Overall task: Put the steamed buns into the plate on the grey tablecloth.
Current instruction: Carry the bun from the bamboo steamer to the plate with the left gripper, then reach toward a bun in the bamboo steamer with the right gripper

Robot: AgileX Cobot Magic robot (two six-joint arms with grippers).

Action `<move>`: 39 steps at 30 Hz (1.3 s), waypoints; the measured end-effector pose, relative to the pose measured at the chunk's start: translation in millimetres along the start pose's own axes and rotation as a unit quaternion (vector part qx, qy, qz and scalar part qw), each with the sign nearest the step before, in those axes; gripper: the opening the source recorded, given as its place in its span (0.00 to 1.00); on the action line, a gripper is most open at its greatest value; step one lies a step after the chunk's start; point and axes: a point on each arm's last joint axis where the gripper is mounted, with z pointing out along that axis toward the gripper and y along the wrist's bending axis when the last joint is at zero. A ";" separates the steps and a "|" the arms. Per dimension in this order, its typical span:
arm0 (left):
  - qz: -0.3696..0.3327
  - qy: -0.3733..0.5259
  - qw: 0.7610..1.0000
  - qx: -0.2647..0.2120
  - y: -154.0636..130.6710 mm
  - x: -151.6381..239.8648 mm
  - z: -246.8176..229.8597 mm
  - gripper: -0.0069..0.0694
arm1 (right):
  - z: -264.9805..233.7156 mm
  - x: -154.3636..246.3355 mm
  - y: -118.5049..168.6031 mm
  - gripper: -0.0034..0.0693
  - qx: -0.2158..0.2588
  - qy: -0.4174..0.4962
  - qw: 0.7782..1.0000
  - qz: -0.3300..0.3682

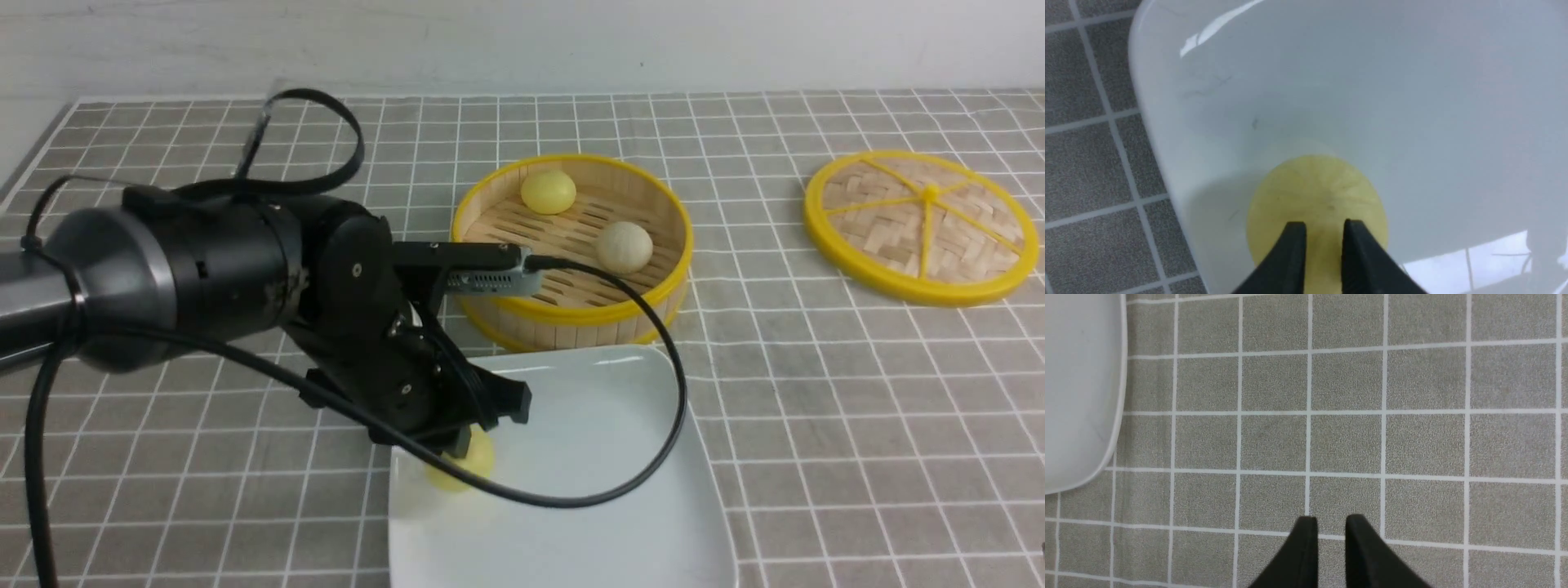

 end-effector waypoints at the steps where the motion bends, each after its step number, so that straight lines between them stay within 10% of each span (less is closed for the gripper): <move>1: -0.001 0.000 1.000 0.000 0.0 0.0 0.3 0.31 | 0.0 0.0 0.1 0.22 0.000 0.000 1.000 0.000; 8: -0.013 -0.011 1.000 0.007 -1.5 -2.0 -3.7 0.74 | 0.0 0.2 1.5 0.27 -0.008 0.001 1.000 0.004; 12: -0.004 -0.044 0.999 0.013 -5.0 -9.4 -29.5 0.77 | -1.2 2.3 4.8 0.28 -0.025 0.016 0.999 -0.016; 21: -0.044 -0.060 0.995 -0.067 47.9 -28.1 -95.3 0.13 | -15.4 -37.2 29.0 0.09 -0.106 0.059 0.990 -0.066; 28: -0.100 -0.002 0.991 -0.090 116.2 -21.9 -106.2 0.10 | 5.7 -84.3 44.5 0.05 -0.120 0.102 0.984 -0.085; 39: -0.090 -0.005 0.995 -0.029 125.3 -22.2 -109.5 0.10 | 79.7 -184.6 125.6 0.14 -0.086 0.105 0.977 -0.166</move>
